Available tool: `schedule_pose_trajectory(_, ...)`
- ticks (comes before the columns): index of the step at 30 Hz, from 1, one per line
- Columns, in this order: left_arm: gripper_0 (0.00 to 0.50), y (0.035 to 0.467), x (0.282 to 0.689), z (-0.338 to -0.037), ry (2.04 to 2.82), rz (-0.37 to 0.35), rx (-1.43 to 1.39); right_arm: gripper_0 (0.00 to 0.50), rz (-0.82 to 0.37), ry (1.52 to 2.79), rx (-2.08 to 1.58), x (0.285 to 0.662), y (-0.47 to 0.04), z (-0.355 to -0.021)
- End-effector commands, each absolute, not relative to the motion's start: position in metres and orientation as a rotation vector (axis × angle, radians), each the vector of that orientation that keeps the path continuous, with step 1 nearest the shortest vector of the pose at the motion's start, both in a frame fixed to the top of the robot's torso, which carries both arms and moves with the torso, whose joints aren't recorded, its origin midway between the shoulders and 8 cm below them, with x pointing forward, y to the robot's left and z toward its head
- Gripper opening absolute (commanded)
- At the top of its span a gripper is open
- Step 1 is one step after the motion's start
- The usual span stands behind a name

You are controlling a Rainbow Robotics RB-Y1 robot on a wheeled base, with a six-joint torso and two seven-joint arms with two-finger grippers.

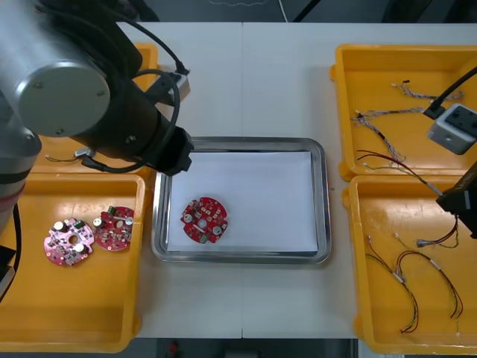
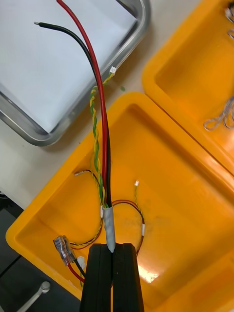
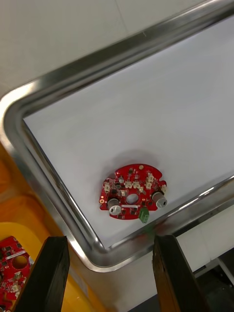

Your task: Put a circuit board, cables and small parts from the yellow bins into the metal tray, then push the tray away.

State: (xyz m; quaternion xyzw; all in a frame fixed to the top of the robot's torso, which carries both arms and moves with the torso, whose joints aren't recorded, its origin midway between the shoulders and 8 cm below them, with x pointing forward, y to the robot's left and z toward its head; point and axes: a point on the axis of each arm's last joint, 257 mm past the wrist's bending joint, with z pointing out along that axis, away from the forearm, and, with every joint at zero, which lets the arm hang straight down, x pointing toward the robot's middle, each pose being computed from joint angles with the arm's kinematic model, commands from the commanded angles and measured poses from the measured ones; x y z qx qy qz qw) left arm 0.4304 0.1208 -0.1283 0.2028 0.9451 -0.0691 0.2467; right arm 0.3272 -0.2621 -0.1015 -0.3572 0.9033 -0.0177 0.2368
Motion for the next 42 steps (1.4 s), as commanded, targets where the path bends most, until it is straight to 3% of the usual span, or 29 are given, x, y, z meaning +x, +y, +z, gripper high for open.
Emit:
schedule_pose_trajectory(1,0.500,0.146,0.445,-0.086,2.510,-0.197,0.394,0.000,-0.144,2.380,-1.211,0.327,-0.241,-0.094)
schedule_pose_trajectory(13,0.500,0.226,0.471,-0.054,2.487,-0.123,0.167,0.000,-0.189,2.207,-1.535,0.327,-0.174,-0.106)
schedule_pose_trajectory(19,0.500,0.278,0.482,-0.042,2.489,-0.046,0.084,0.000,-0.195,2.116,-1.643,0.329,-0.144,-0.117)
schedule_pose_trajectory(30,0.500,0.351,0.496,-0.045,2.542,0.069,0.027,0.000,-0.315,1.904,-1.890,0.352,-0.108,-0.141)
schedule_pose_trajectory(42,0.500,0.383,0.506,-0.057,2.601,0.171,0.242,0.000,-0.327,1.855,-2.011,0.375,-0.081,-0.177)
